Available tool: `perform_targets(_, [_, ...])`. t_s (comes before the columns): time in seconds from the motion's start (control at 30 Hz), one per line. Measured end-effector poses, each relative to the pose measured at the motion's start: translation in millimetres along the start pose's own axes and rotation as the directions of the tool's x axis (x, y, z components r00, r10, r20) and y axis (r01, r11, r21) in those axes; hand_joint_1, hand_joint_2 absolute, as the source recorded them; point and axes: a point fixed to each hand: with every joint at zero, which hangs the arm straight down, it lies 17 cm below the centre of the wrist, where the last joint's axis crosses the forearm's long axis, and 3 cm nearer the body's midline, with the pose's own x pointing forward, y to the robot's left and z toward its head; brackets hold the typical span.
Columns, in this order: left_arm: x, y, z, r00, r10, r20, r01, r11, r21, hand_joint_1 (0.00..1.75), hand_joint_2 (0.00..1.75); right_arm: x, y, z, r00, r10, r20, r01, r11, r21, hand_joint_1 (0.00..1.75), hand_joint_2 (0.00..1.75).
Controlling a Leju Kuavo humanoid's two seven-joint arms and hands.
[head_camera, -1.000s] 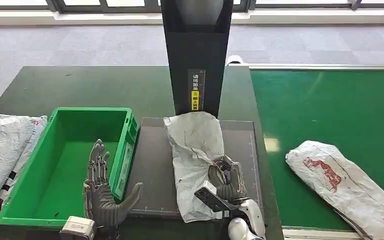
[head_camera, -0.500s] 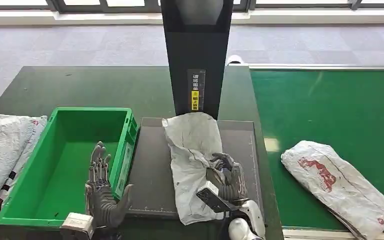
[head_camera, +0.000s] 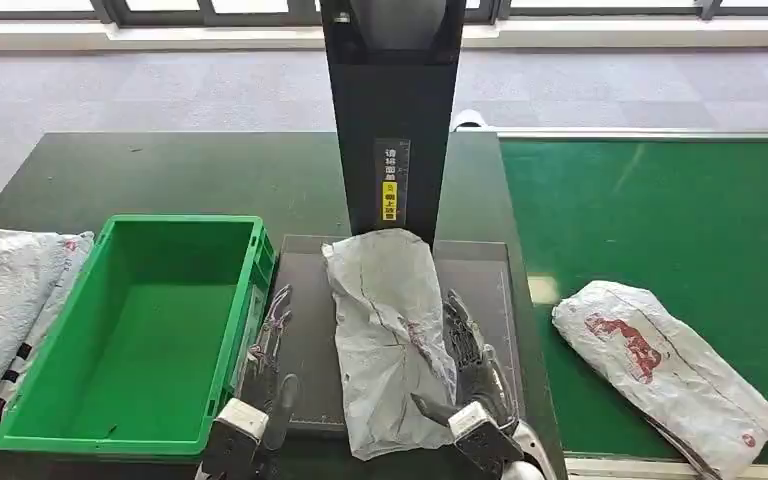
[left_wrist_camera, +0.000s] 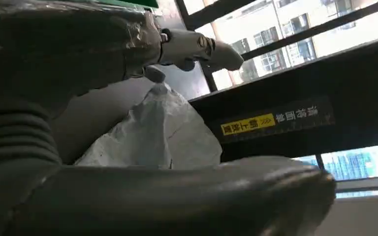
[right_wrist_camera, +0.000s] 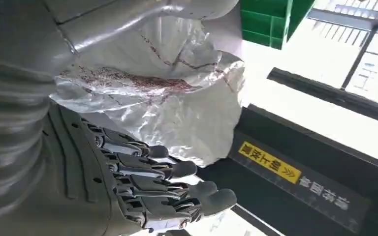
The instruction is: Moved the parcel from conveyor to table for the left to box.
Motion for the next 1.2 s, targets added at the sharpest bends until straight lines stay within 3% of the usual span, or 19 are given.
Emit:
perform_targets(0.33, [5, -14, -4, 0.997, -0.072, 0.023, 0.073, 0.995, -0.061, 0.00, 0.00, 20, 1, 0, 0.997, 0.058, 0.055, -0.060, 0.998, 0.029, 0.00, 1.75])
perform_targets(0.37, [4, -15, -5, 0.995, -0.095, 0.023, 0.097, 0.993, -0.069, 0.00, 1.75, 21, -1, 1, 0.996, 0.066, 0.058, -0.067, 0.998, 0.020, 0.00, 1.75])
perform_targets(0.5, [-3, -20, -6, 0.967, -0.253, 0.043, 0.256, 0.962, -0.097, 0.00, 1.75, 31, -33, 1, 0.992, 0.098, 0.078, -0.090, 0.991, -0.094, 0.00, 1.75])
perform_targets(0.67, [-40, -35, 3, 0.898, -0.437, 0.055, 0.439, 0.883, -0.168, 0.00, 1.75, 67, -61, 3, 0.971, 0.169, 0.167, -0.139, 0.974, -0.177, 0.00, 1.75])
perform_targets(1.2, [-125, -87, 24, 0.802, -0.597, 0.038, 0.548, 0.708, -0.446, 0.00, 1.75, 134, -51, 19, 0.924, 0.214, 0.318, -0.171, 0.973, -0.156, 0.00, 1.75])
